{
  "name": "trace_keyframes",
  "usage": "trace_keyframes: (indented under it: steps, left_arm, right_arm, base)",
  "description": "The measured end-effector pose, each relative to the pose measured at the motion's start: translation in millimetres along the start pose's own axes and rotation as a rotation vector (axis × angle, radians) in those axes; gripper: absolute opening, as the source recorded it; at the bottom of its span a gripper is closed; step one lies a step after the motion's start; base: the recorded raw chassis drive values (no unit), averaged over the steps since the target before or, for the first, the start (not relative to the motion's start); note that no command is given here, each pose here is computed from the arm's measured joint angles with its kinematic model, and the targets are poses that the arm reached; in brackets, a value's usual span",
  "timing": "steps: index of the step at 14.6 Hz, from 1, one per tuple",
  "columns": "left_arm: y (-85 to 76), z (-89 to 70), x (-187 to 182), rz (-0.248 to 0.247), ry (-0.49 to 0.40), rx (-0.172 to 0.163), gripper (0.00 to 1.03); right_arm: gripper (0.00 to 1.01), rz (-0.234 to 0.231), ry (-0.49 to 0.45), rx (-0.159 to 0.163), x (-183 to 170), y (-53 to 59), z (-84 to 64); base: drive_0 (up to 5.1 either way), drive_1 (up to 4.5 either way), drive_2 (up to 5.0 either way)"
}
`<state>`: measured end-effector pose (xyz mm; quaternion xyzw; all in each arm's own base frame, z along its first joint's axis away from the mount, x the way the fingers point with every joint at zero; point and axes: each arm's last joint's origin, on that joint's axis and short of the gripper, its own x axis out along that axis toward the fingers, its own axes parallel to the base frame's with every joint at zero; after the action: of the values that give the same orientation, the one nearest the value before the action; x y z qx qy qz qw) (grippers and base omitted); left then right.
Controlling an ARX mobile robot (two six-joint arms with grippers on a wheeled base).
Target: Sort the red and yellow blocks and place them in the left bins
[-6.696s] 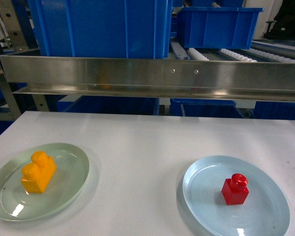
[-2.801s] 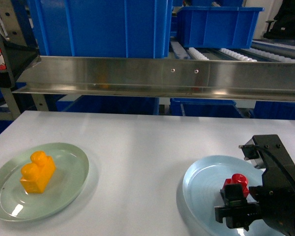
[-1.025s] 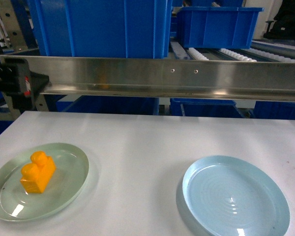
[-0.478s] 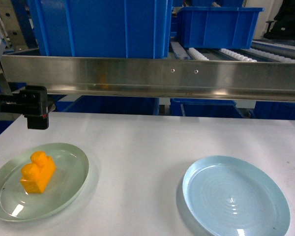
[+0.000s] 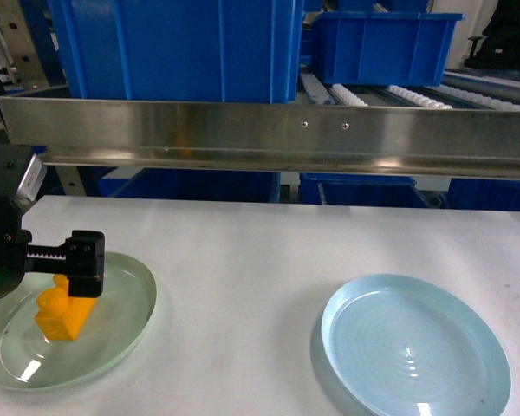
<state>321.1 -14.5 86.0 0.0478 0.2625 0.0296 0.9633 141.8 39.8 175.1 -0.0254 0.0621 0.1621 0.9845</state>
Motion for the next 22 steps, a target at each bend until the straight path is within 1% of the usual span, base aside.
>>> trace_keyframes:
  steps: [1, 2, 4, 5, 6, 8, 9, 11, 14, 15, 17, 18, 19, 20, 21, 22]
  left_arm:
    - [2.0, -7.0, 3.7, 0.004, 0.028, -0.017, 0.98]
    - [1.7, -12.9, 7.2, -0.012, 0.043, -0.031, 0.98]
    - [1.9, -20.5, 12.3, -0.019, 0.049, -0.073, 0.98]
    - [2.0, -23.1, 14.0, -0.016, 0.047, -0.083, 0.98]
    - [2.1, -26.7, 15.5, -0.013, 0.049, -0.099, 0.98]
    - [2.5, -38.9, 16.5, -0.014, 0.085, -0.124, 0.98]
    - [1.7, -42.7, 16.5, -0.016, 0.095, -0.129, 0.98]
    - [-4.2, -42.4, 16.4, -0.040, 0.083, -0.123, 0.75]
    - [-6.2, -42.7, 16.6, -0.042, 0.080, -0.104, 0.39]
    - [-6.1, -42.3, 16.7, -0.042, 0.075, -0.098, 0.30]
    - [-5.5, -42.1, 15.7, -0.037, 0.074, -0.091, 0.28]
    - [-5.1, -39.5, 11.1, -0.051, 0.079, -0.089, 0.27]
    - [-0.9, -32.4, 3.5, -0.049, 0.053, -0.093, 0.27]
    - [4.3, -17.7, -6.0, -0.076, 0.017, -0.105, 0.27]
    - [10.9, 1.8, -17.3, -0.090, -0.039, -0.117, 0.27]
    - [17.6, 21.8, -31.7, -0.121, -0.095, -0.125, 0.27]
  right_arm:
    - [0.28, 0.005, 0.007, -0.007, 1.3, -0.1, -1.1]
    - [0.28, 0.016, 0.010, -0.012, 3.0, 0.4, -1.9]
    - [0.28, 0.053, 0.022, -0.034, 6.5, 4.8, -3.8]
    - [0.28, 0.081, 0.036, -0.047, 8.2, 7.9, -5.8]
    - [0.28, 0.099, 0.041, -0.061, 9.7, 9.6, -6.8]
    - [0.28, 0.119, 0.041, -0.081, 11.6, 11.4, -6.2]
    - [0.28, 0.124, 0.038, -0.087, 11.9, 11.6, -5.7]
    - [0.28, 0.129, 0.034, -0.092, 12.0, 11.5, -5.4]
    - [0.28, 0.130, 0.027, -0.092, 12.3, 11.7, -4.9]
    - [0.28, 0.131, 0.027, -0.092, 12.3, 11.8, -4.9]
    - [0.28, 0.131, 0.026, -0.092, 12.3, 11.6, -4.8]
    - [0.28, 0.126, 0.027, -0.091, 11.8, 10.4, -4.7]
    - [0.28, 0.116, 0.022, -0.089, 11.0, 8.6, -4.3]
    - [0.28, 0.103, 0.021, -0.087, 9.5, 6.4, -5.2]
    - [0.28, 0.085, 0.025, -0.080, 7.2, 3.5, -7.2]
    - [0.28, 0.067, 0.030, -0.073, 4.8, 0.8, -9.3]
  base:
    - [0.0, 0.00, 0.0]
    - [0.0, 0.00, 0.0]
    - [0.0, 0.00, 0.0]
    - [0.0, 0.00, 0.0]
    - [0.0, 0.00, 0.0]
    - [0.0, 0.00, 0.0]
    - [0.0, 0.00, 0.0]
    - [0.0, 0.00, 0.0]
    - [0.0, 0.00, 0.0]
    - [0.0, 0.00, 0.0]
    - [0.0, 0.00, 0.0]
    - [0.0, 0.00, 0.0]
    - [0.0, 0.00, 0.0]
    - [0.0, 0.00, 0.0]
    - [0.0, 0.00, 0.0]
    - [0.0, 0.00, 0.0]
